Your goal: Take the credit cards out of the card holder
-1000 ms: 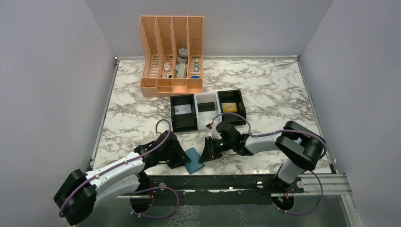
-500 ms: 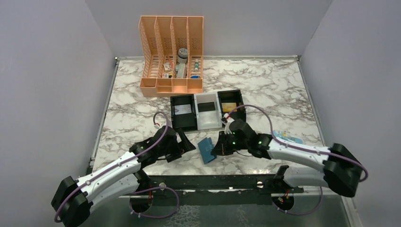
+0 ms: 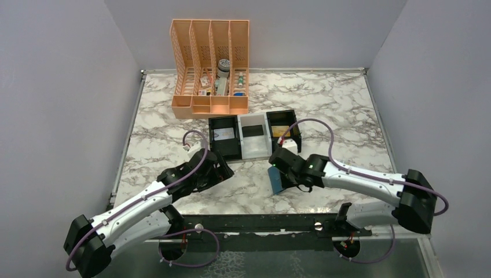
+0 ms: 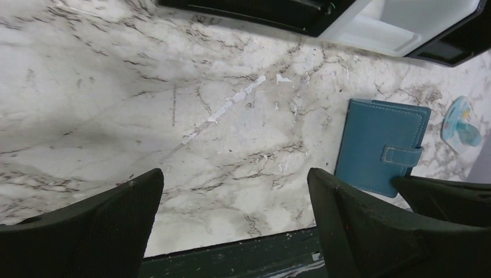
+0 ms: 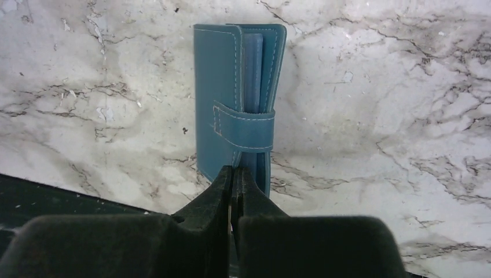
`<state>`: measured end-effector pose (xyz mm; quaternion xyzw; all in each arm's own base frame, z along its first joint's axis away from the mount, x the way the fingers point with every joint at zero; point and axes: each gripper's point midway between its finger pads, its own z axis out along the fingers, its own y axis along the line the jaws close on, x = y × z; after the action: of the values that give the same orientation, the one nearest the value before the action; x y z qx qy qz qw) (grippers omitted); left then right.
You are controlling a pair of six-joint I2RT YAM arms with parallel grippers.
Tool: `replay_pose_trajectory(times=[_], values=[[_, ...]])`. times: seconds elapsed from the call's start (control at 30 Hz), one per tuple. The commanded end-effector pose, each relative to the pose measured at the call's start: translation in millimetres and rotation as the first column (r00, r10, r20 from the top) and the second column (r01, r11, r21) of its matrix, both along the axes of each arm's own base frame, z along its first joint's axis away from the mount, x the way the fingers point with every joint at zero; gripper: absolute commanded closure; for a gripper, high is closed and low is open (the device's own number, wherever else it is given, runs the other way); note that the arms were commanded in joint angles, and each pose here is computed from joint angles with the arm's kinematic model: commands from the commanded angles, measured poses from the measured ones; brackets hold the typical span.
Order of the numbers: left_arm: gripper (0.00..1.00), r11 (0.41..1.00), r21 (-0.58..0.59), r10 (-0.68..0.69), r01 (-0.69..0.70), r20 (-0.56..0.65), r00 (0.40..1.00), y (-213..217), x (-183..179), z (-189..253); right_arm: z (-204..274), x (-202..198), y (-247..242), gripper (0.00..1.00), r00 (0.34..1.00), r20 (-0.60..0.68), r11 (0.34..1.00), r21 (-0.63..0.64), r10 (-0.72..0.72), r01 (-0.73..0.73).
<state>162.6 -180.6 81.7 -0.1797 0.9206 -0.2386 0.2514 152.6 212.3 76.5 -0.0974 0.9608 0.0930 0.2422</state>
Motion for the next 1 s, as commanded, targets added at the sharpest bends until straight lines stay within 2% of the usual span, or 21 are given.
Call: replay_pose_trajectory(times=[0.0, 0.1, 0.23, 0.47, 0.6, 0.7, 0.83, 0.97], values=[[0.01, 0.989, 0.119, 0.085, -0.091, 0.057, 0.995, 28.8, 8.7, 12.8, 1.7, 10.3, -1.9, 0.99, 0.995, 0.098, 0.988, -0.152, -0.005, 0.019], [0.01, 0.981, 0.123, 0.139, -0.148, 0.079, 0.987, 40.6, 8.8, 18.4, 6.7, 6.8, 20.3, 0.99, 0.990, 0.127, 0.988, -0.152, 0.056, -0.036], [0.01, 0.969, 0.103, 0.213, -0.223, 0.102, 0.972, 54.7, 6.4, 24.7, 12.5, 3.4, 22.4, 0.99, 0.979, 0.188, 0.965, -0.260, 0.073, -0.022], [0.01, 0.947, 0.118, 0.285, -0.299, 0.124, 0.951, 74.3, 3.0, 31.2, 31.5, 4.7, 7.6, 0.98, 0.958, 0.284, 0.914, -0.399, 0.047, 0.074], [0.01, 0.936, 0.165, 0.296, -0.311, 0.108, 0.949, 79.7, 1.4, 28.1, 27.2, 1.7, 14.8, 0.97, 0.955, 0.286, 0.898, -0.436, 0.083, 0.052], [0.01, 0.927, 0.182, 0.312, -0.327, 0.108, 0.944, 84.3, 0.8, 29.6, 10.9, -4.8, 31.7, 0.96, 0.959, 0.239, 0.887, -0.462, 0.155, -0.028], [0.01, 0.916, 0.187, 0.339, -0.355, 0.112, 0.934, 92.2, -2.4, 32.7, -7.9, -21.0, 68.2, 0.93, 0.957, 0.159, 0.905, -0.394, 0.241, -0.163], [0.01, 0.911, 0.170, 0.360, -0.376, 0.119, 0.925, 97.6, -5.6, 35.6, -1.8, -38.3, 109.9, 0.82, 0.931, 0.118, 0.926, -0.201, 0.345, -0.318]])
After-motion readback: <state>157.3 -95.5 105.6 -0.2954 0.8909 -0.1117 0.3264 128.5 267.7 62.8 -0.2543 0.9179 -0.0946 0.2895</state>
